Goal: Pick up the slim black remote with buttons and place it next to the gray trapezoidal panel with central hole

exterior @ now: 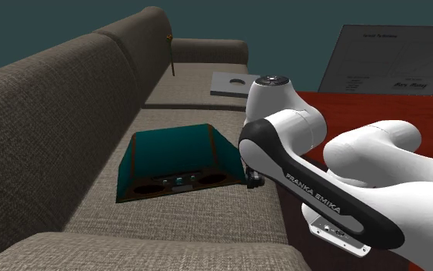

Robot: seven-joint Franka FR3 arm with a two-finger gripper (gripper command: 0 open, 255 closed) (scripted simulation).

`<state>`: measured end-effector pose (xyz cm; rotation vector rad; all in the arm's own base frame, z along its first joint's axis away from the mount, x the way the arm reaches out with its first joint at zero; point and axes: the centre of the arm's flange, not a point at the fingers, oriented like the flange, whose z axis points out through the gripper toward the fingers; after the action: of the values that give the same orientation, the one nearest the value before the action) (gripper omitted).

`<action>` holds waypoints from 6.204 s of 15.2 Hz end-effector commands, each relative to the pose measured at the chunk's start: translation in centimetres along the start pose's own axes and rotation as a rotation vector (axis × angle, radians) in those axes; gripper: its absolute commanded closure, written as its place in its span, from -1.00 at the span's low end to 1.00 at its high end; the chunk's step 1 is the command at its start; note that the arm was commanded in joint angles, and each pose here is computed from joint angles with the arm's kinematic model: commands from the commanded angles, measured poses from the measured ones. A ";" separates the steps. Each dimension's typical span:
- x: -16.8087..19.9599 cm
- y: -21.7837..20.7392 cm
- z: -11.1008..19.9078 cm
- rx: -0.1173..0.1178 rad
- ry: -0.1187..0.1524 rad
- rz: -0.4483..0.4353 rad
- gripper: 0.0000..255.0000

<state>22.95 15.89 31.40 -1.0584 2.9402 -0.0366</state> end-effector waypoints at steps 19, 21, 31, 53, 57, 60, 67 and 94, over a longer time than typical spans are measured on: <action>0.1 -0.5 -7.7 0.011 -0.003 0.006 1.00; 0.0 -0.5 -8.8 0.011 -0.003 0.006 1.00; -1.2 -4.4 -12.3 0.011 -0.003 0.006 1.00; -10.5 -31.9 -11.5 0.011 -0.003 0.006 1.00; -12.2 -36.9 -11.3 0.011 -0.003 0.006 1.00; -13.5 -40.6 -11.2 0.011 -0.003 0.006 1.00; -14.3 -43.0 -8.5 0.011 -0.003 0.006 1.00; -14.2 -42.7 -0.3 0.011 -0.003 0.006 -1.00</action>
<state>61.13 -7.95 32.99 -1.0479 2.9369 -0.0511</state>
